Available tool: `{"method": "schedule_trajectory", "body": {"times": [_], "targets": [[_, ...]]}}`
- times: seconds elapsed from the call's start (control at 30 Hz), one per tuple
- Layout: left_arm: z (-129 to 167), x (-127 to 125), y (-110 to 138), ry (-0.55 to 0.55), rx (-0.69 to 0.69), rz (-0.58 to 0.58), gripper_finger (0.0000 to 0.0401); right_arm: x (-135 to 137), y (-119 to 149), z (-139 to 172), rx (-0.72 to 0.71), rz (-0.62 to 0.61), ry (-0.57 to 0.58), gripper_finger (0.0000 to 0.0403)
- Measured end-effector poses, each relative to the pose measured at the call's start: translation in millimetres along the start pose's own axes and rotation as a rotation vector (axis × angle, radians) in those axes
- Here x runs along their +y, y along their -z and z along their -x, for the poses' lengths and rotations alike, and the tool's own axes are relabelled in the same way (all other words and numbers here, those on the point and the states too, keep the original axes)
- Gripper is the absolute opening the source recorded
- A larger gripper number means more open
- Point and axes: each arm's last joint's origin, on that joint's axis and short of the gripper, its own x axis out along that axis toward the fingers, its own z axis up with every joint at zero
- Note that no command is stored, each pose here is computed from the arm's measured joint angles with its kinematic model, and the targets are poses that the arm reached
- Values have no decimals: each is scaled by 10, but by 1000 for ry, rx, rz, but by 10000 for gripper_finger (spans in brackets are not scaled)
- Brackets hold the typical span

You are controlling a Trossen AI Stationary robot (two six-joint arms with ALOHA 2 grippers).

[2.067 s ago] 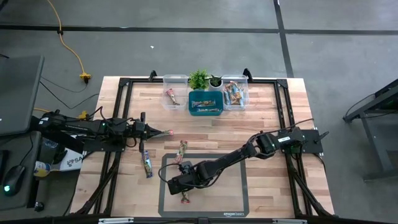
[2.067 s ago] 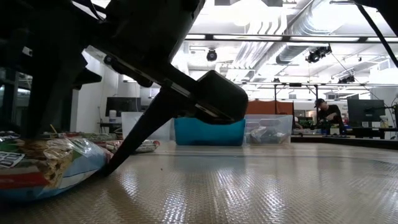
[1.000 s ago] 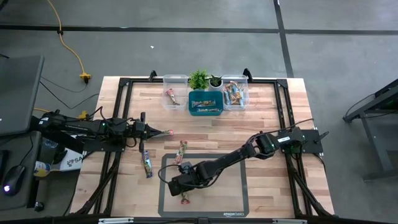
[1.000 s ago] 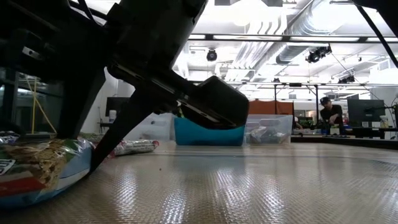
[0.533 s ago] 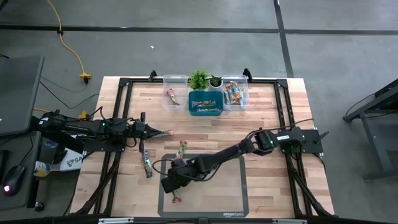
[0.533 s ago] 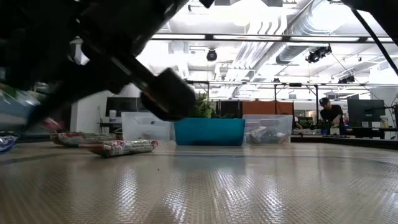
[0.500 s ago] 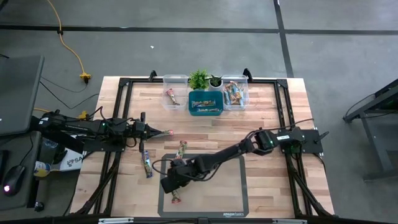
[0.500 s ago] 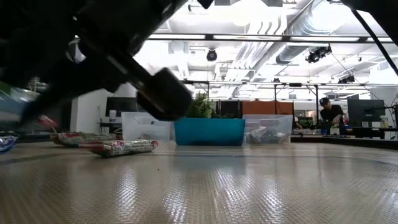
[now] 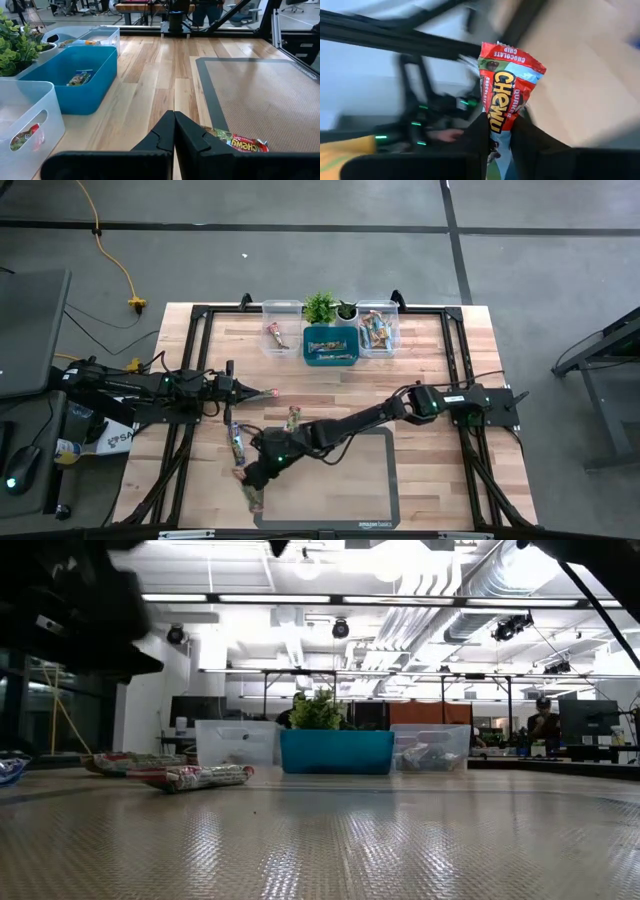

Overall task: Pick and place Granola Bars by type
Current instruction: Put the red granola bar into the left transparent bin

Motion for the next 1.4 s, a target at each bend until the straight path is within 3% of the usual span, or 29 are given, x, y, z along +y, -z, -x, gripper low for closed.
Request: {"method": "schedule_trajectory", "body": {"times": [0.2,0.37,0.73,0.83,1.03,1.23,1.4], "targets": [[0,0,0,0,0,0,1,216,-304,106,-147,137,-267,54],[0,0,-1,0,0,0,1,308,-575,249,-273,217,-419,54],[0,0,-1,0,0,0,1,324,-1213,655,-490,309,-607,55],[0,0,-1,0,0,0,1,409,-1372,826,-534,360,-606,55],[0,0,0,0,0,0,1,687,-1728,1330,-621,479,-488,55],[0,0,0,0,0,0,1,841,-2063,1940,-746,511,-162,55],[0,0,-1,0,0,0,1,690,-2355,2349,-882,465,123,55]]}}
